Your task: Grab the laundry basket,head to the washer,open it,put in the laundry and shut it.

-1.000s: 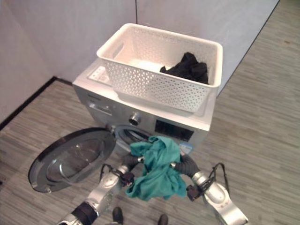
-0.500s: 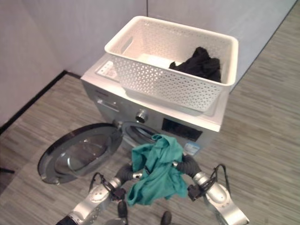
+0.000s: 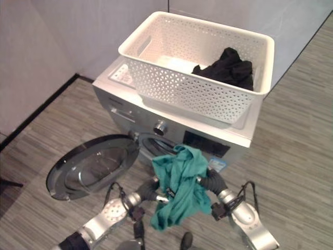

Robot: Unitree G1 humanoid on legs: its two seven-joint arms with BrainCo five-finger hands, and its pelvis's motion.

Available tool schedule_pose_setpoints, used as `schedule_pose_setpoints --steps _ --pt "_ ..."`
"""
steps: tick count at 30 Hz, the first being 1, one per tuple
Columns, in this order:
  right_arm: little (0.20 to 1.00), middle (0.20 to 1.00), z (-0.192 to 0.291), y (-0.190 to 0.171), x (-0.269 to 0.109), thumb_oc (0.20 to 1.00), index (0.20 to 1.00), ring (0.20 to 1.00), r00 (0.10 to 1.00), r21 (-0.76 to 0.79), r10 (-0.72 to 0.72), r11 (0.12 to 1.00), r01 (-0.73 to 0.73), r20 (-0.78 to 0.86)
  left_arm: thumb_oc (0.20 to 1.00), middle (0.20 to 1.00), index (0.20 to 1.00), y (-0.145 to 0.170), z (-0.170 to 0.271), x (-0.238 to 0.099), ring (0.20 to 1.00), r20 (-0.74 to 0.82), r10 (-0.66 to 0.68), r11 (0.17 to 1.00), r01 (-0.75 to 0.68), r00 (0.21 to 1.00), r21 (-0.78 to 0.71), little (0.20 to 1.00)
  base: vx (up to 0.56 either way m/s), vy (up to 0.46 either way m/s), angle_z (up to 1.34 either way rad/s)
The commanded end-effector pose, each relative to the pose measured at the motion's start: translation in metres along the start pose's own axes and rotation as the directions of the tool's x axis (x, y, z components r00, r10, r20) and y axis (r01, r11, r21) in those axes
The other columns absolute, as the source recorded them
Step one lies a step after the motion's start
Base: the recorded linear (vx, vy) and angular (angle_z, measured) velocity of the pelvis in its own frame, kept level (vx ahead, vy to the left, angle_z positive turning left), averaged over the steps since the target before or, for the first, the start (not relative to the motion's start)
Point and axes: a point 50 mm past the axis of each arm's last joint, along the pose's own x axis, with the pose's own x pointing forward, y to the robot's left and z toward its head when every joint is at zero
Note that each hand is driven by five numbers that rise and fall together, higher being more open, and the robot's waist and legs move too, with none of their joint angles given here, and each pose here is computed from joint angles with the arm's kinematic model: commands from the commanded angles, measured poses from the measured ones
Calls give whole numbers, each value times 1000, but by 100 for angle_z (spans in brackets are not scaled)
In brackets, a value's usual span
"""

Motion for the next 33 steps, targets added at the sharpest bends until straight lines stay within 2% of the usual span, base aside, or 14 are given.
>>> schedule_pose_setpoints --steps 1,9,16,17,19,20,30,31,32,33 --pt "200 200 34 1 11 200 200 200 981 27 9 1000 -14 192 1000 1000 1000 -8 11 21 1000 62 -92 989 84 994 121 1000 0 0 0" --pt "200 200 37 8 19 200 200 200 978 22 59 998 -64 198 1000 1000 1000 -27 21 48 1000 81 -173 978 161 982 133 1000 0 14 -2" --pt "200 200 37 10 22 200 200 200 978 30 51 998 -58 202 1000 1000 1000 -23 15 54 1000 71 -73 995 68 995 73 1000 0 0 0" --pt "200 200 37 9 22 200 200 200 978 30 43 998 -50 202 564 564 564 -22 15 55 564 71 -59 996 54 996 73 564 0 0 0" --pt "200 200 37 10 22 200 200 200 978 31 42 998 -49 204 495 495 495 -21 15 55 495 70 -51 996 46 996 71 495 0 0 0" --pt "200 200 37 10 22 200 200 200 978 33 40 998 -47 203 200 200 200 -20 13 54 200 66 -34 997 30 997 66 200 0 0 0" --pt "200 200 23 14 20 200 200 200 988 83 26 996 -39 149 200 200 200 -10 3 50 200 31 76 994 -78 997 77 200 1 -3 0" --pt "416 416 21 14 20 416 416 416 990 90 27 995 -40 138 200 200 200 -9 1 49 200 21 89 993 -90 996 74 200 0 0 0" --pt "416 416 21 14 20 416 416 416 990 90 28 995 -40 138 200 200 200 -9 1 49 200 21 89 993 -90 996 74 200 0 0 0" --pt "1000 1000 18 15 19 1000 1000 1000 992 76 34 996 -44 124 200 200 200 -8 -5 47 200 -1 110 992 -110 994 64 200 0 0 0"
